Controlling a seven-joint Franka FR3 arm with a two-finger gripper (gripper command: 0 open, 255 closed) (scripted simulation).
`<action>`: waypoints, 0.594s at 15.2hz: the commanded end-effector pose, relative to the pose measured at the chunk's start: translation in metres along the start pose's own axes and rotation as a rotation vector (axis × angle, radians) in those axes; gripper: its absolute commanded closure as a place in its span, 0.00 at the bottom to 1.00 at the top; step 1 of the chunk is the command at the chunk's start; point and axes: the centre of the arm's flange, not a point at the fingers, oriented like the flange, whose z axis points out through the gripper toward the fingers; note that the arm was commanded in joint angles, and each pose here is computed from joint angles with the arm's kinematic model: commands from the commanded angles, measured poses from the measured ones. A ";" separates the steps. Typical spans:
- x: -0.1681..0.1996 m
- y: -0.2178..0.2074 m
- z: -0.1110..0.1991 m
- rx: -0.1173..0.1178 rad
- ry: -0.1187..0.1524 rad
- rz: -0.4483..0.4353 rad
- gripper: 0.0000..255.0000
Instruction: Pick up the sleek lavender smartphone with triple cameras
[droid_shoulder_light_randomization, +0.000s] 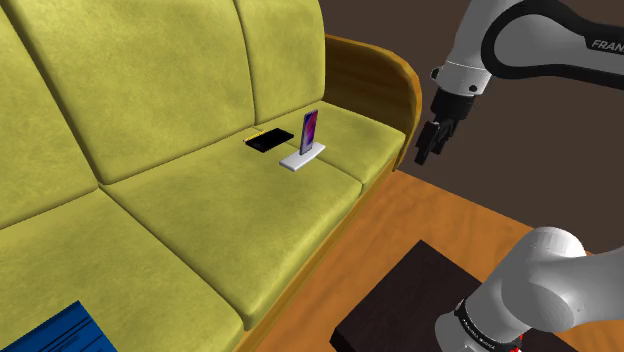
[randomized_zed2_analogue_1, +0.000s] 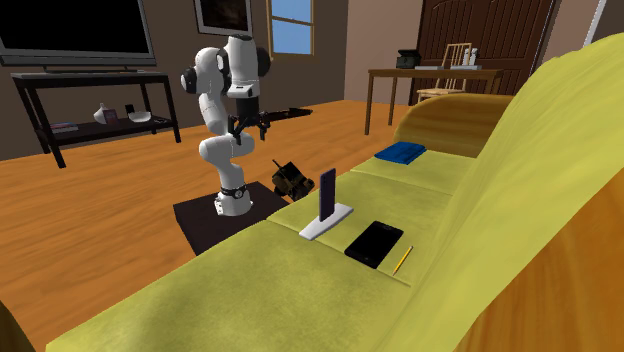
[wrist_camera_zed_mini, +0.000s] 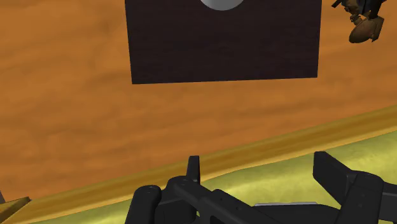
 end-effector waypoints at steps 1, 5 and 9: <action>0.000 0.000 0.000 0.000 0.000 0.000 0.00; 0.052 0.003 0.000 -0.002 0.006 -0.070 0.00; 0.104 0.003 -0.001 -0.005 0.011 -0.140 0.00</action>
